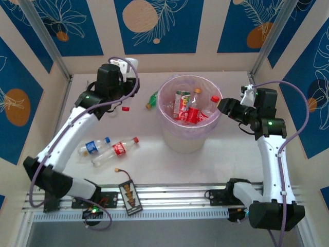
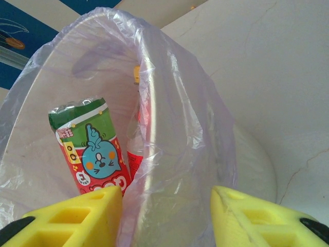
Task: Put the plastic bottles in the bin
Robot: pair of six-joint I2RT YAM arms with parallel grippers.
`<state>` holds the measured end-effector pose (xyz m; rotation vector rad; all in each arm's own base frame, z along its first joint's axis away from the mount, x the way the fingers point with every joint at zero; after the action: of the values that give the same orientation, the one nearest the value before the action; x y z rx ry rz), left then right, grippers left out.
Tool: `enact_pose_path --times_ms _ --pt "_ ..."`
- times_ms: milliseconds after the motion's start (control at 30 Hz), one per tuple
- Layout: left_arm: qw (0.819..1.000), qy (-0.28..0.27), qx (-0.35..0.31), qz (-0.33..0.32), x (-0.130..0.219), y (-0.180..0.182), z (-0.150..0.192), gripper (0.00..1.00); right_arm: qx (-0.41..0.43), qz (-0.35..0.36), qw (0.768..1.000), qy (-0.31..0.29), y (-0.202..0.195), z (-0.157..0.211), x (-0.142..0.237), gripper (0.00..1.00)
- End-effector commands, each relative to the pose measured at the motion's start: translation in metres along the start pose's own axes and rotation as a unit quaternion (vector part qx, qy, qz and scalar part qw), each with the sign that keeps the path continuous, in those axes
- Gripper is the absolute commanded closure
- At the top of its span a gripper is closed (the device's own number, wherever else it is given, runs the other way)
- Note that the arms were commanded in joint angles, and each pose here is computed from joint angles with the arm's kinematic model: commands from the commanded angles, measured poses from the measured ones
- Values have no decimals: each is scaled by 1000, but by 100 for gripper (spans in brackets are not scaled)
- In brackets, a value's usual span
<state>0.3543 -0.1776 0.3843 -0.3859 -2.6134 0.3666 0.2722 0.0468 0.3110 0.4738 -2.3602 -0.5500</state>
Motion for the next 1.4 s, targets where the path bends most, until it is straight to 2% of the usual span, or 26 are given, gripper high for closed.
enact_pose_path --times_ms 0,100,233,400,667,867,1200,1367 --pt "999 -44 -22 23 39 -20 -22 52 0 -14 1000 -2 6 1 2 51" --pt "990 -89 -24 106 66 -58 -40 53 1 -15 1000 -2 7 1 3 51" --pt "967 -109 -19 228 85 -111 -55 55 2 -14 1000 -3 8 1 4 51" --pt "946 -85 -28 311 70 -170 -55 56 2 -13 1000 -3 9 1 5 51" --pt "938 -5 -70 339 8 -227 -23 56 5 -16 1000 -1 11 2 6 51" --pt "931 62 -84 350 -26 -250 12 56 10 -13 1000 -4 12 0 9 51" --pt "932 172 -84 309 -61 -242 74 57 12 -10 1000 -3 10 -1 7 51" --pt "932 203 -78 291 -67 -233 95 56 11 -9 1000 -3 10 -1 7 51"
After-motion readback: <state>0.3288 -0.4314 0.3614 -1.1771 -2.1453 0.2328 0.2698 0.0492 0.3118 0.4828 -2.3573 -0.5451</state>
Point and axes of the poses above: each hand's point on the last joint's axis, 136 mm out from that joint toward the fingers, its own x axis back along the fingers, its own y axis along the line the jaws close on, z = x × y, the point moved 3 cm from there along x, back along the fingers, and after that the axes turned 12 degrees about x, right-handed, at the moved point
